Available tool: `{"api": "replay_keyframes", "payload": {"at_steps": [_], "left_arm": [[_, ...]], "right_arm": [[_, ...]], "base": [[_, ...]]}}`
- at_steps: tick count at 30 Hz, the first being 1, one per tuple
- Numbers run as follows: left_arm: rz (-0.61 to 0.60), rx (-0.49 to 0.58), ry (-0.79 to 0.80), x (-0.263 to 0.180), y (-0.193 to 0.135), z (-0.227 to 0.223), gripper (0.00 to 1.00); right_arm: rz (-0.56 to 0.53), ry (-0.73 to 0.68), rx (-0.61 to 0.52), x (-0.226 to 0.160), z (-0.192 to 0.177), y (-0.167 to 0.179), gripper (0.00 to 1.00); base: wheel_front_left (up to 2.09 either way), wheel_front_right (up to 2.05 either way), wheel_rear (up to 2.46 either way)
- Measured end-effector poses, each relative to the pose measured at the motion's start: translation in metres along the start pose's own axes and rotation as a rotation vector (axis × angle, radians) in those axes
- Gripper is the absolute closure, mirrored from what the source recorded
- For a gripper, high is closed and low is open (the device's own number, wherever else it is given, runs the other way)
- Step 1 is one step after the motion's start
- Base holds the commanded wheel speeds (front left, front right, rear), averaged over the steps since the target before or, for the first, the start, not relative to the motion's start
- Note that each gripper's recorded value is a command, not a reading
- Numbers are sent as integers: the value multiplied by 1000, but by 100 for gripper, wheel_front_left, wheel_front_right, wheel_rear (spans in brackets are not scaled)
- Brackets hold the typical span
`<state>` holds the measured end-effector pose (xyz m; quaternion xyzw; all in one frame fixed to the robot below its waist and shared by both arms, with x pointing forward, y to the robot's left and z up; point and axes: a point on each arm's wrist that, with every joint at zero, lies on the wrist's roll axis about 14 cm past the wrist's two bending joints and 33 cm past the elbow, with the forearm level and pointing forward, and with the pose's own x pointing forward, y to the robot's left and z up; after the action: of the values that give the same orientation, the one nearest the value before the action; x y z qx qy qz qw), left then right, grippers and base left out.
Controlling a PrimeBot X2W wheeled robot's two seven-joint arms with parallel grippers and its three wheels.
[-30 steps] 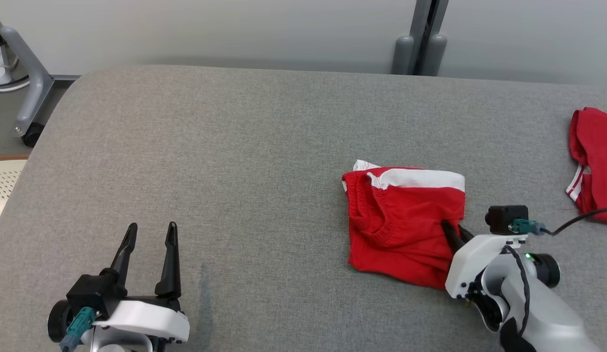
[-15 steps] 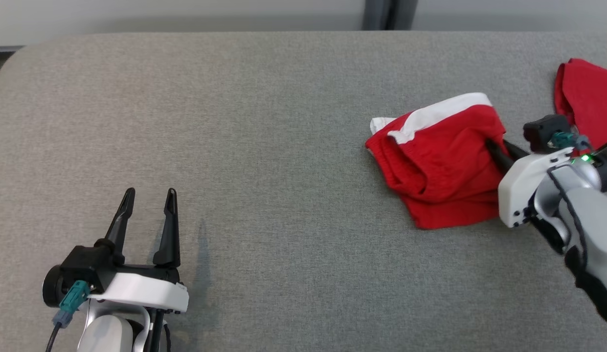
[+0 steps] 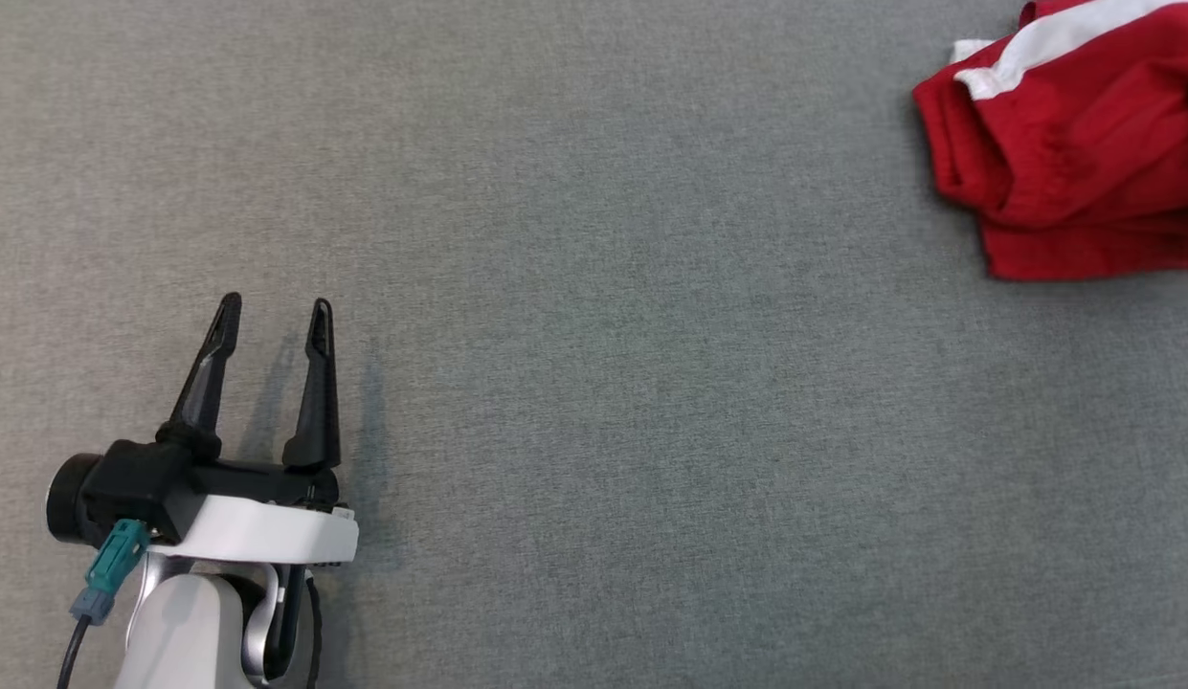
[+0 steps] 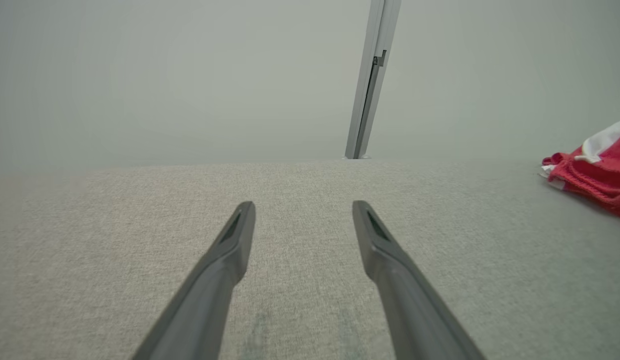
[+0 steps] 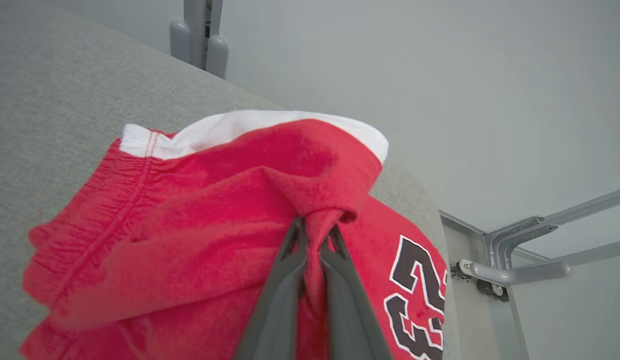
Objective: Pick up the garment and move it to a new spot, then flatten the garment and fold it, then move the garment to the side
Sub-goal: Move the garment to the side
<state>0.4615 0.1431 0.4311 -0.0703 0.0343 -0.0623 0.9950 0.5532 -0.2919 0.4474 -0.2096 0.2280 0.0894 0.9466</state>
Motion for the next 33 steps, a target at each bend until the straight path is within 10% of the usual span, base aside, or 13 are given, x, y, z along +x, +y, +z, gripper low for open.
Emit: {"api": "replay_keyframes", "payload": {"at_steps": [17,18,19,33], "left_arm": [[-68,4,-26,22,-21,-6,0],[-68,3,-22,22,-21,-8,0],[-67,3,-20,22,-20,-9,0],[-26,3,-42,9,-12,8,0]], "right_arm": [[-158,98,-97,-15,-18,-86,100],[-166,103,-93,-14,-19,-89,87],[-170,107,-94,-13,-20,-89,0],[-206,-146,-46,-22,37,-88,0]], "base": [[0,0,0],[0,0,0],[0,0,0],[0,0,0]]}}
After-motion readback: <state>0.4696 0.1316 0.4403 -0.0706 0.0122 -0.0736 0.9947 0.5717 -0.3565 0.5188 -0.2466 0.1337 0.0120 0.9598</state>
